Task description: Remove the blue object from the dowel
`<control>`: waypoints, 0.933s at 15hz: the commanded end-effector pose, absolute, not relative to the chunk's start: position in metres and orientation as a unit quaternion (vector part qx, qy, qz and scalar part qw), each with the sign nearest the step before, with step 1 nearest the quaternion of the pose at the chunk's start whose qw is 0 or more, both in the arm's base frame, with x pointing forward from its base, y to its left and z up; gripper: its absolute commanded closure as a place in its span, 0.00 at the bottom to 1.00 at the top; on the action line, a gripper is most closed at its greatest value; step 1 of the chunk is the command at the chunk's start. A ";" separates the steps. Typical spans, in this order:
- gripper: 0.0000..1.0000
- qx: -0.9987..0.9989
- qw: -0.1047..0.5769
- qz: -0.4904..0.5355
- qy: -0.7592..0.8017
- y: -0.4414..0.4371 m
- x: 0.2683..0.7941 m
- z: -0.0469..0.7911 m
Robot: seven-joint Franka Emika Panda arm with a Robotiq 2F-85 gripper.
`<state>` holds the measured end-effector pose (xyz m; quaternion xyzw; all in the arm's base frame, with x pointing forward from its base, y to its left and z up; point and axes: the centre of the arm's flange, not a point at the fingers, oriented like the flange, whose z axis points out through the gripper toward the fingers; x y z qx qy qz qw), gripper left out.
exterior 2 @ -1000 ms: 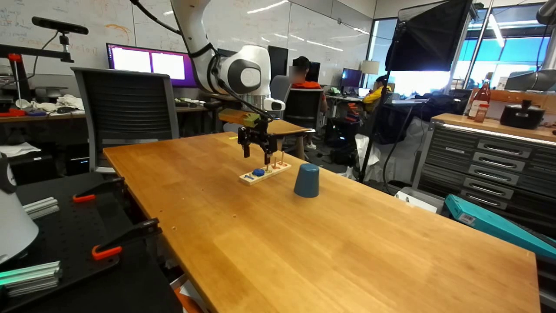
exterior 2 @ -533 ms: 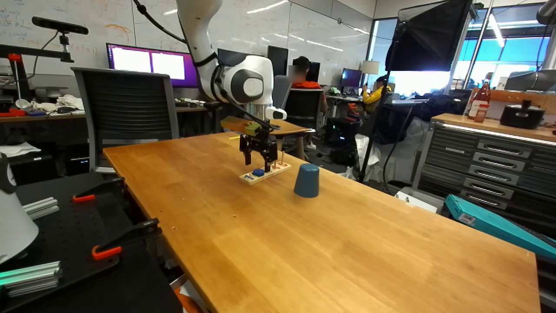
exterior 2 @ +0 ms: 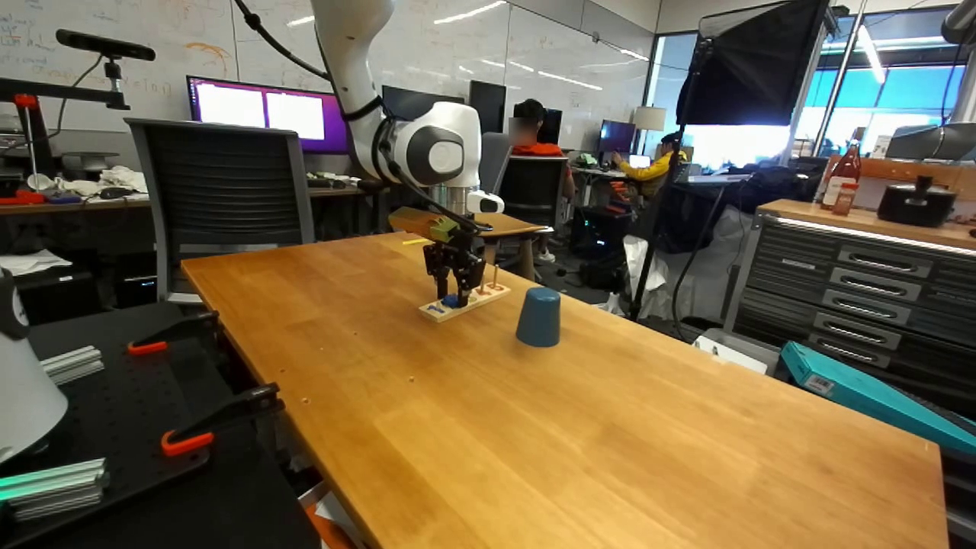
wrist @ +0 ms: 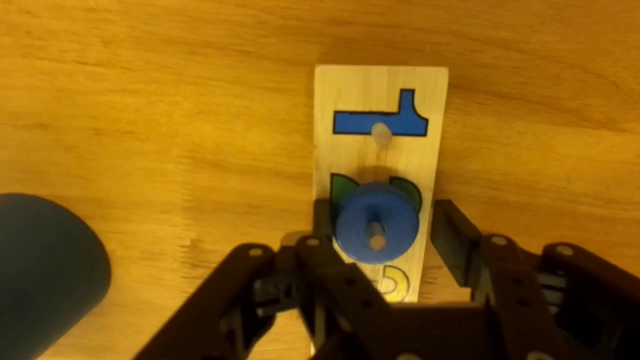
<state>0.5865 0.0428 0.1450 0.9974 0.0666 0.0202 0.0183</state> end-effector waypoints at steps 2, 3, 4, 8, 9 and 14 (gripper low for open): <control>0.04 0.998 0.013 0.018 0.056 0.045 0.592 0.140; 0.00 0.998 0.011 0.018 0.056 0.045 0.591 0.140; 0.00 0.998 0.008 0.017 0.053 0.046 0.591 0.140; 0.00 0.999 -0.005 0.017 0.046 0.049 0.590 0.141; 0.22 0.999 -0.007 0.017 0.046 0.048 0.594 0.142; 0.56 0.999 -0.011 0.019 0.039 0.045 0.597 0.141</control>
